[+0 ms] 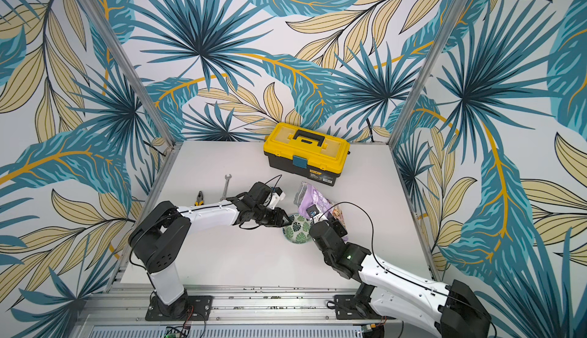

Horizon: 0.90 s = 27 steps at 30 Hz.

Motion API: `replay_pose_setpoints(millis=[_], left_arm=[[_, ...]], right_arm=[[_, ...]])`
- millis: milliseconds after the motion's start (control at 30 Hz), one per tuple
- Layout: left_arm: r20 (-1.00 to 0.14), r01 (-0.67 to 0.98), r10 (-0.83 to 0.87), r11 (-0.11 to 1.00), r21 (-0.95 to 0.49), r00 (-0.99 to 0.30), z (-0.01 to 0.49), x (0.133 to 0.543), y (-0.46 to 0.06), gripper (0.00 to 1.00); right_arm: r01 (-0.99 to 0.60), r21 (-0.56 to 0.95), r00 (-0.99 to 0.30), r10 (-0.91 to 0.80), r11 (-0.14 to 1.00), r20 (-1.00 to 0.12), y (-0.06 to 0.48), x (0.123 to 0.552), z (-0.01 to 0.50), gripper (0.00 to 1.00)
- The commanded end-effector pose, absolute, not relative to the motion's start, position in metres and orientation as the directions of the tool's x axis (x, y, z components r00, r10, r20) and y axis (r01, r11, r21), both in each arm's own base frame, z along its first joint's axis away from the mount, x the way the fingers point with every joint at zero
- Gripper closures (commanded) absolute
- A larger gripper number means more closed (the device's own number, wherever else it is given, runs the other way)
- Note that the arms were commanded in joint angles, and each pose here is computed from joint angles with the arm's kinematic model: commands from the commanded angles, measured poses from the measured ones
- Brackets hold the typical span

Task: Pour the oats into the breakfast bowl
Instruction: Pick up the bowl from the center of the board, then place the bowl at the center of the board.

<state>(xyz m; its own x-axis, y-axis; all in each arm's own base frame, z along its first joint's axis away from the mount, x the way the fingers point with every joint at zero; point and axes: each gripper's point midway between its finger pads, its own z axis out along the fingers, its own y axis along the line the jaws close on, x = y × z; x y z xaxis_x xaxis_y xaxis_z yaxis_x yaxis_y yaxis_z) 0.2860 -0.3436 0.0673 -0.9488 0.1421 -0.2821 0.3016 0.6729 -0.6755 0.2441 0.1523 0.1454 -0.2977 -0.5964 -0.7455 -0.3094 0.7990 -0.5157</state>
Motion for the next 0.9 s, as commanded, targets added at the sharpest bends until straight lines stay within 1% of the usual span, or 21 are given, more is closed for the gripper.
replay_pose_setpoints(millis=[0,333,400,533,633,767,867], left_arm=[[-0.310,0.326,0.143,0.649,-0.688,-0.940,0.076,0.292,-0.352,0.67],[-0.328,0.328,0.131,0.669,-0.668,-0.936,0.078,0.294,-0.346,0.96],[-0.338,0.329,0.123,0.671,-0.665,-0.933,0.081,0.294,-0.344,0.99],[-0.355,0.311,0.082,0.685,-0.659,-0.931,0.088,0.297,-0.330,1.00],[-0.367,0.281,0.031,0.704,-0.653,-0.930,0.095,0.300,-0.308,1.00],[-0.381,0.242,-0.021,0.741,-0.626,-0.924,0.099,0.300,-0.272,1.00],[-0.370,0.208,-0.043,0.765,-0.609,-0.928,0.093,0.296,-0.251,1.00]], right_arm=[[-0.202,-0.452,-0.208,-0.489,0.869,-0.847,0.156,0.254,0.192,1.00],[-0.220,-0.514,-0.142,-0.548,0.829,-0.824,0.165,0.258,0.207,1.00],[-0.222,-0.537,-0.123,-0.570,0.814,-0.813,0.167,0.259,0.210,1.00],[-0.226,-0.577,-0.085,-0.605,0.785,-0.791,0.171,0.261,0.217,1.00],[-0.237,-0.606,-0.065,-0.635,0.759,-0.770,0.174,0.261,0.218,1.00],[-0.257,-0.673,-0.039,-0.703,0.694,-0.710,0.179,0.262,0.215,1.00],[-0.273,-0.723,-0.010,-0.753,0.635,-0.658,0.189,0.266,0.213,1.00]])
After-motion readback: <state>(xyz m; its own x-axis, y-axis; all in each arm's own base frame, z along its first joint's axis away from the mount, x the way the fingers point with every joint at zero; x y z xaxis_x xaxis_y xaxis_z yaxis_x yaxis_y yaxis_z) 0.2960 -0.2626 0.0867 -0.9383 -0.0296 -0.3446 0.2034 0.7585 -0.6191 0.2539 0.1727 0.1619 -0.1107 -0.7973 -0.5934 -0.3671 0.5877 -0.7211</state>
